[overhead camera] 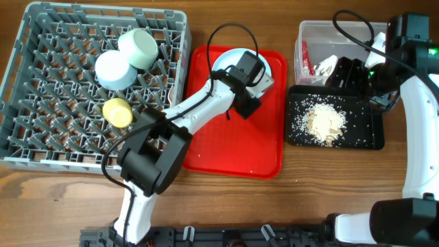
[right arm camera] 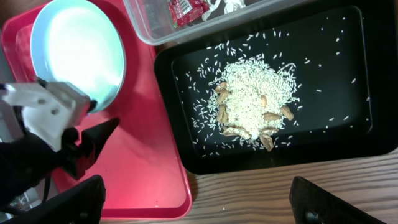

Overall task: Sort waste into correct bins and load items into the dishwasher rack
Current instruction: 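Grasp the rim of the light-blue plate with the left gripper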

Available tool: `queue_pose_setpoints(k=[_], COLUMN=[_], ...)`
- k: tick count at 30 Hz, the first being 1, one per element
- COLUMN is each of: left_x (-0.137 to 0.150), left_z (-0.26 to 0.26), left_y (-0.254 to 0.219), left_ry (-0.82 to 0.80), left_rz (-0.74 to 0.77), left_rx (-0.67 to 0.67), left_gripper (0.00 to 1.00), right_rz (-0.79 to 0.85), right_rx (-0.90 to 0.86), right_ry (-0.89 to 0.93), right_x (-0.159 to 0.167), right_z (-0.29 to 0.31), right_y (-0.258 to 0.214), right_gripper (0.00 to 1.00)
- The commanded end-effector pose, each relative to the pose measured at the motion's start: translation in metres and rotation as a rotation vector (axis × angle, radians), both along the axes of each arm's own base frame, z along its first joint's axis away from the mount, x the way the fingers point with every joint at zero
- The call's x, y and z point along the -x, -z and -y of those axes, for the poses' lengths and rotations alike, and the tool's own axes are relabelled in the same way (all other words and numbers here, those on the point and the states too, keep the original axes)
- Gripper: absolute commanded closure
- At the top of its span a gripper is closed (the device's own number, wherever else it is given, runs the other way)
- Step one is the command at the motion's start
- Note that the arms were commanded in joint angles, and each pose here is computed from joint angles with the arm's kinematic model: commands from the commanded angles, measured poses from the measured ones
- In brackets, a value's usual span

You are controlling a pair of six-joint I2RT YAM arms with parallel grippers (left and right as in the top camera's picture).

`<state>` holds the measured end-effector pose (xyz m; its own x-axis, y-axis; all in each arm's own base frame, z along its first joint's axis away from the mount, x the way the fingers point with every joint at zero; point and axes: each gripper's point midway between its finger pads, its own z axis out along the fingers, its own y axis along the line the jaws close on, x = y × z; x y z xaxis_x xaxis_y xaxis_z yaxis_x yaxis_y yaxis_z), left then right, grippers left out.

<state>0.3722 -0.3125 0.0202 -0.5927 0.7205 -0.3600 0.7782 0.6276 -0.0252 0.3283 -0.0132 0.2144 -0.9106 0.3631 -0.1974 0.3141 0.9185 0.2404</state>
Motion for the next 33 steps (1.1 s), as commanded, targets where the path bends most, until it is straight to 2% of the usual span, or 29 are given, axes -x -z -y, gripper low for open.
queue_pose_setpoints(k=[1, 2, 8, 16, 19, 27, 33], left_x=[0.012, 0.015, 0.024, 0.020, 0.020, 0.016, 0.009], left_z=[-0.004, -0.007, -0.011, -0.009, -0.008, -0.006, -0.001], left_y=[0.010, 0.011, 0.013, 0.012, 0.012, 0.007, -0.035], left_ry=[0.016, 0.016, 0.020, 0.017, 0.017, 0.015, 0.004], left_rz=[-0.052, -0.064, -0.098, -0.083, -0.080, -0.064, 0.009], left_rx=[-0.038, -0.048, -0.073, -0.061, -0.058, -0.050, 0.012], left_gripper=[0.67, 0.72, 0.84, 0.89, 0.95, 0.96, 0.96], right_rz=[0.026, 0.026, 0.025, 0.025, 0.025, 0.025, 0.026], right_rx=[-0.005, -0.005, -0.005, -0.005, -0.005, -0.005, -0.005], right_ry=[0.000, 0.000, 0.000, 0.000, 0.000, 0.000, -0.001], right_x=[-0.002, -0.002, -0.001, -0.001, -0.001, -0.001, -0.001], right_z=[0.000, 0.000, 0.000, 0.000, 0.000, 0.000, 0.000], right_y=[-0.008, -0.008, -0.008, -0.008, -0.008, -0.008, -0.008], right_gripper=[0.05, 0.04, 0.04, 0.05, 0.04, 0.05, 0.05])
